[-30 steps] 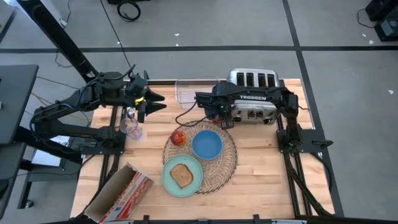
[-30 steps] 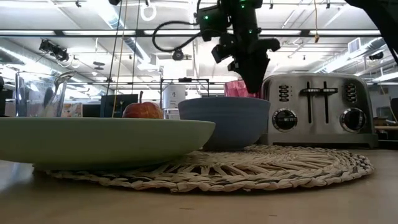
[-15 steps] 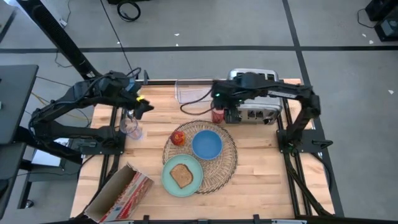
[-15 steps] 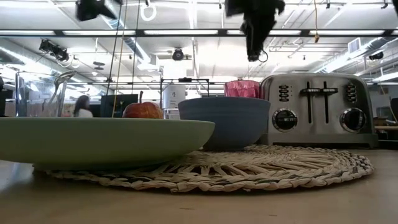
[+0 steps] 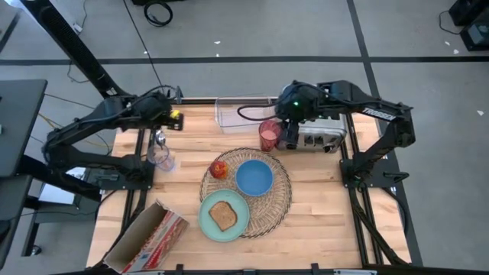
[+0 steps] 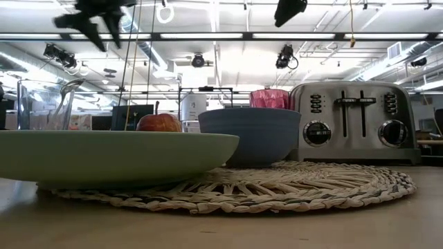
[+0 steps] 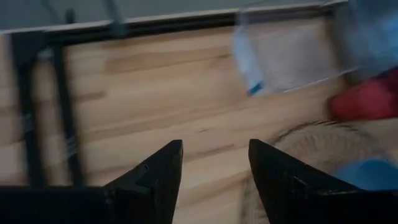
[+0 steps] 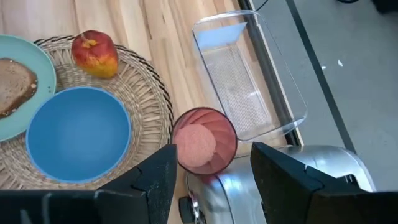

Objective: Arrange a breakfast setting
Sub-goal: Put the orange spoon on the brown table mat to the right of the blue bowl

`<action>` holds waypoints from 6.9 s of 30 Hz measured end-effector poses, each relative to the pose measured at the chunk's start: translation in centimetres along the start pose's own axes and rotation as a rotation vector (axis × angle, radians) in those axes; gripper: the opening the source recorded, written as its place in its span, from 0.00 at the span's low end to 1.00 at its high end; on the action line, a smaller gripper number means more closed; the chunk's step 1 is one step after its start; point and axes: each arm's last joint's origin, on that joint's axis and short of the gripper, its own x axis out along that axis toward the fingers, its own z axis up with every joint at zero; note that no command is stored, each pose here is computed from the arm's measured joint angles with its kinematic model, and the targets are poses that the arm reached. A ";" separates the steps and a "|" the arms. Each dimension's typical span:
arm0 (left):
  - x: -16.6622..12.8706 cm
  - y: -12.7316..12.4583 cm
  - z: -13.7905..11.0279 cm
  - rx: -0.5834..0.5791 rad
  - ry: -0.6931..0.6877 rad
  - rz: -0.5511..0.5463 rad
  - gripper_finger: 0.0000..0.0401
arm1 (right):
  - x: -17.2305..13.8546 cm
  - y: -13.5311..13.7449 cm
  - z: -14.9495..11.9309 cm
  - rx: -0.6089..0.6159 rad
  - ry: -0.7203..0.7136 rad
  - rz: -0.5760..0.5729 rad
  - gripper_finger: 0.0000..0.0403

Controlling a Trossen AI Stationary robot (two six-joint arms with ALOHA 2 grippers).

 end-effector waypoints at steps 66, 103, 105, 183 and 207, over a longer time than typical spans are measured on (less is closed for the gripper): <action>6.6 4.1 3.0 0.218 0.521 0.335 0.49 | -1.4 -0.4 -2.6 -0.125 0.194 0.041 0.52; 5.2 4.5 2.9 0.239 0.379 0.453 0.49 | -1.3 -0.9 -2.3 -0.051 0.162 0.040 0.52; 5.8 4.4 3.0 0.206 0.437 0.405 0.49 | -1.3 -0.8 -2.3 -0.045 0.162 0.045 0.52; 6.3 1.2 -2.3 0.342 0.483 0.226 0.50 | -1.1 -2.0 -2.5 -0.075 0.186 0.034 0.52; 0.2 -3.0 -2.2 0.443 0.261 -0.002 0.49 | -1.1 -2.1 -2.5 -0.075 0.183 0.022 0.52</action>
